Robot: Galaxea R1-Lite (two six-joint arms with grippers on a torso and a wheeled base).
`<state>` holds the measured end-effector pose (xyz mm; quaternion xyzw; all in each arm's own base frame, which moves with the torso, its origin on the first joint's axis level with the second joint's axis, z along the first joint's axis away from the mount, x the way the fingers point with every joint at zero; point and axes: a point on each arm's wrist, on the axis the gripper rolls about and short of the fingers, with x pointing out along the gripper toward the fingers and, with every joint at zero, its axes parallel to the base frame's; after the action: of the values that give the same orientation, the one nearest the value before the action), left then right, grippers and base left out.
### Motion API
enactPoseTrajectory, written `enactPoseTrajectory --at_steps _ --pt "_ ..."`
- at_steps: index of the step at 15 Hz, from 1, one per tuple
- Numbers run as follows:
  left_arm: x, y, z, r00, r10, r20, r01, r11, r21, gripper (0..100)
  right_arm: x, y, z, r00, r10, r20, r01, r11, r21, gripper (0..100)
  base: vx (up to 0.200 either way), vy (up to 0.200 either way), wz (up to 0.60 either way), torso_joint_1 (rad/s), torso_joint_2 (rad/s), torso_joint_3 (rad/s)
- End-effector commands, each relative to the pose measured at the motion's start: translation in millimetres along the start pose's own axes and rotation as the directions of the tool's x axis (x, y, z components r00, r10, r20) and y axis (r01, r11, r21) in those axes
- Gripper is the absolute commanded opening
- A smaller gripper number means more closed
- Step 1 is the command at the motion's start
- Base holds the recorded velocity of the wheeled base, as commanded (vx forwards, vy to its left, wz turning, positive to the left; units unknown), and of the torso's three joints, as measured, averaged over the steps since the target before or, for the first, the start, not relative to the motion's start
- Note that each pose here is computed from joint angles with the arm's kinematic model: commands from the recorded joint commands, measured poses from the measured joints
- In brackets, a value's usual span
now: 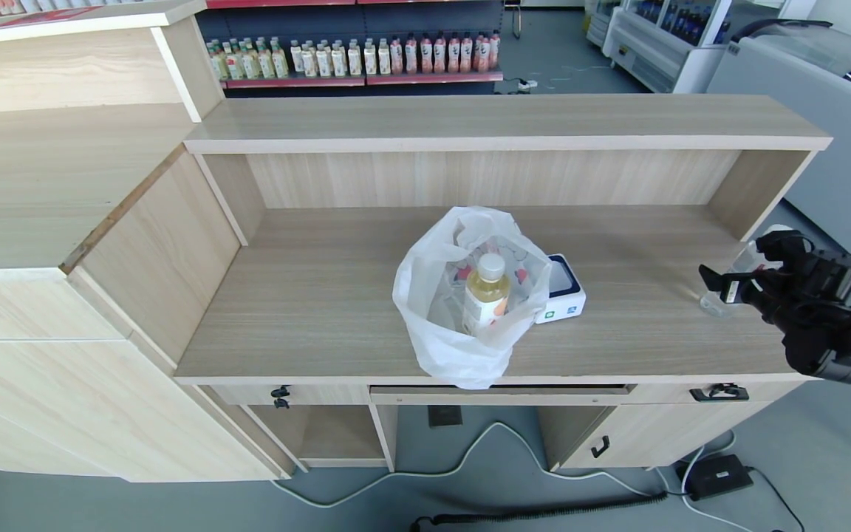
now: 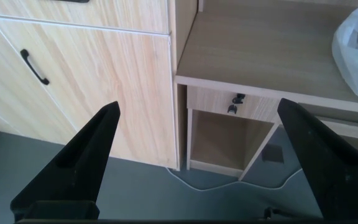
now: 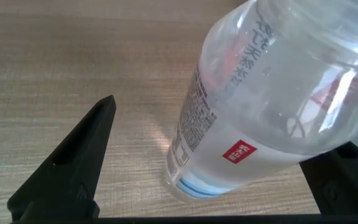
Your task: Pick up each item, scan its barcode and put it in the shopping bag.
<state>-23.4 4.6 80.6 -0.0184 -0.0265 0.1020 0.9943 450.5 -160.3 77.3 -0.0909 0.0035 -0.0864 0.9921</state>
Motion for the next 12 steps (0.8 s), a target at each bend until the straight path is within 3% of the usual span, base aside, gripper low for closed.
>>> enactPoseTrajectory --at_steps 1,5,6,12 --pt "0 0.0 0.0 1.0 0.0 0.001 0.0 1.0 0.0 100 3 0 -3 1.0 0.001 0.0 -0.001 1.0 0.001 100 0.0 0.0 0.0 0.0 0.0 0.0" --pt "0 0.0 0.0 1.0 0.0 0.001 0.0 1.0 0.0 100 12 -2 -1 1.0 0.0 0.014 0.0 1.0 0.015 100 0.0 0.0 0.0 0.0 0.0 0.0" --pt "0 0.0 0.0 1.0 0.0 0.001 0.0 1.0 0.0 100 13 -2 -1 1.0 0.0 0.014 -0.001 1.0 0.023 0 0.0 0.0 0.0 0.0 0.0 0.0" --pt "0 0.0 0.0 1.0 0.0 0.001 0.0 1.0 0.0 100 14 -8 -5 1.0 -0.014 0.013 0.013 1.0 0.027 0 0.0 0.0 0.0 0.0 0.0 0.0"
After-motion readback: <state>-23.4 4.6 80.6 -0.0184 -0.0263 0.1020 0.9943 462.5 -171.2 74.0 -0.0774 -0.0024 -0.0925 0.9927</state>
